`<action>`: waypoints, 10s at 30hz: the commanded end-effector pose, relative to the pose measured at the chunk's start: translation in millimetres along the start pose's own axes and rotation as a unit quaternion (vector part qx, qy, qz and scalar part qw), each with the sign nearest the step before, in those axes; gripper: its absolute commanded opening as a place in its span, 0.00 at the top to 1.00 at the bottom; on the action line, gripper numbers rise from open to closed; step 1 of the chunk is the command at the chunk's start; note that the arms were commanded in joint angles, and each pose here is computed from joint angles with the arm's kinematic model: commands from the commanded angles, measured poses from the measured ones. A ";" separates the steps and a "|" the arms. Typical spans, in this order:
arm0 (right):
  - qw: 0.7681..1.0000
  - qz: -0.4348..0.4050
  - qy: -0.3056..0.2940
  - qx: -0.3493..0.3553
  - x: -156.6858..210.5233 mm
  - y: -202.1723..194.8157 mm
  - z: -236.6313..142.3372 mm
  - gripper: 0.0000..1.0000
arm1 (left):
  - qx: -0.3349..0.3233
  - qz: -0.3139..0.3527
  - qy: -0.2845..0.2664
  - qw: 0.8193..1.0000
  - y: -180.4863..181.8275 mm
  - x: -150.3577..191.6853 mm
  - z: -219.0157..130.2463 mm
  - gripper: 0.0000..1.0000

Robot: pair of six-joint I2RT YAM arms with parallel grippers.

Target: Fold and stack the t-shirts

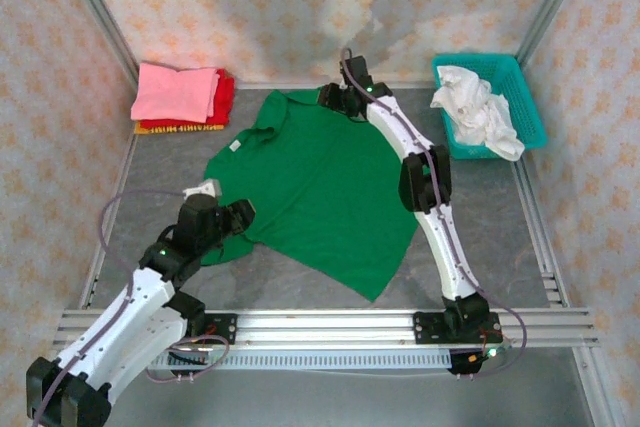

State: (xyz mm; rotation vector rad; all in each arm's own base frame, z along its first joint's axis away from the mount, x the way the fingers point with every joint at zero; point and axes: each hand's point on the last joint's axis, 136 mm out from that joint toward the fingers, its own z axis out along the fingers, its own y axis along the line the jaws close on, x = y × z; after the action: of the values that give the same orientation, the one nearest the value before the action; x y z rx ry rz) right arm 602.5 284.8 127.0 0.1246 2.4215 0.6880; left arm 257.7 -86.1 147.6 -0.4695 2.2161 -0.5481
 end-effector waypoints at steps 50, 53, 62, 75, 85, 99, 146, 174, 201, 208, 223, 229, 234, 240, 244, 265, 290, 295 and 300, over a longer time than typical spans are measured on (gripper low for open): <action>0.963 0.074 0.066 0.249 117.9 -191.6 -73.7 0.39 | -0.119 0.104 0.136 0.978 -3.8 -14.9 140.7 0.46; 0.974 0.080 0.056 0.207 112.2 -170.5 -86.6 0.37 | -0.138 0.150 0.115 0.972 -11.9 -45.5 136.9 0.41; 0.976 0.088 0.070 0.189 135.0 -160.3 -125.9 0.27 | -0.218 0.226 0.110 0.943 -11.1 -107.6 170.7 0.38; 0.971 0.091 0.089 0.204 148.3 -177.5 -116.9 0.26 | -0.237 0.226 0.150 0.933 15.7 -109.9 240.2 0.48; 0.959 0.128 0.097 0.234 159.6 -209.6 -107.9 0.30 | -0.289 0.212 0.112 0.927 44.3 -149.8 222.8 0.83; 0.948 0.158 0.091 0.261 161.0 -226.3 -115.8 0.33 | -0.344 0.171 0.097 0.918 111.1 -203.8 209.8 0.71; 0.963 0.165 -0.014 0.214 -10.3 -197.4 -22.6 0.47 | -0.072 0.090 0.120 0.986 -22.1 -182.8 362.8 0.43; 0.969 -0.186 -0.163 -0.006 209.9 -67.6 -214.9 0.30 | -0.245 -0.058 0.123 0.960 85.2 58.5 -41.9 0.36; 0.948 -0.217 -0.231 0.023 204.4 -58.5 -240.7 0.27 | -0.322 -0.080 0.238 0.913 126.8 144.9 -15.2 0.57; 0.946 -0.212 -0.240 0.049 200.1 -66.8 -242.4 0.25 | -0.324 -0.067 0.248 0.911 128.5 147.9 -11.6 0.75; 0.965 0.085 -0.057 0.240 245.8 -165.0 -279.8 0.19 | -0.272 -0.063 0.232 0.932 98.8 122.3 -27.6 1.00; 0.938 0.172 0.070 0.294 298.2 -194.5 -310.1 0.24 | -0.271 -0.049 0.217 0.937 90.8 104.4 -39.7 1.00; 0.919 0.211 0.111 0.313 322.3 -207.9 -316.1 0.27 | -0.269 -0.061 0.186 0.943 85.6 89.2 -42.5 1.00; 0.922 0.229 0.140 0.279 338.5 -206.3 -286.5 0.31 | -0.261 -0.067 0.176 0.947 89.0 92.4 -38.3 1.00; 0.929 0.229 0.129 0.262 332.1 -204.6 -270.0 0.37 | -0.260 -0.070 0.172 0.948 91.1 93.8 -37.1 1.00; 0.927 0.228 0.108 0.278 336.0 -212.6 -286.6 1.00 | -0.210 -0.100 0.103 0.967 71.3 60.5 -60.4 1.00; 0.946 0.139 0.028 0.293 245.3 -187.7 -319.6 1.00 | -0.166 -0.003 0.095 0.982 5.8 -15.1 -54.2 1.00; 0.944 0.129 0.042 0.302 226.7 -191.6 -308.0 1.00 | -0.178 0.040 0.122 0.976 1.1 -46.2 -31.3 1.00; 0.939 0.132 0.047 0.313 213.2 -201.8 -301.4 1.00 | -0.186 0.095 0.165 0.964 -7.2 -60.1 -2.7 1.00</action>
State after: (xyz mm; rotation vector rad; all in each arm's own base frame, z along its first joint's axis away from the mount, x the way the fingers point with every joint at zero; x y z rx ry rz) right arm 256.2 38.7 106.1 0.7286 2.6894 0.0502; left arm 280.2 -56.2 186.2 -0.5394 2.6282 -0.1244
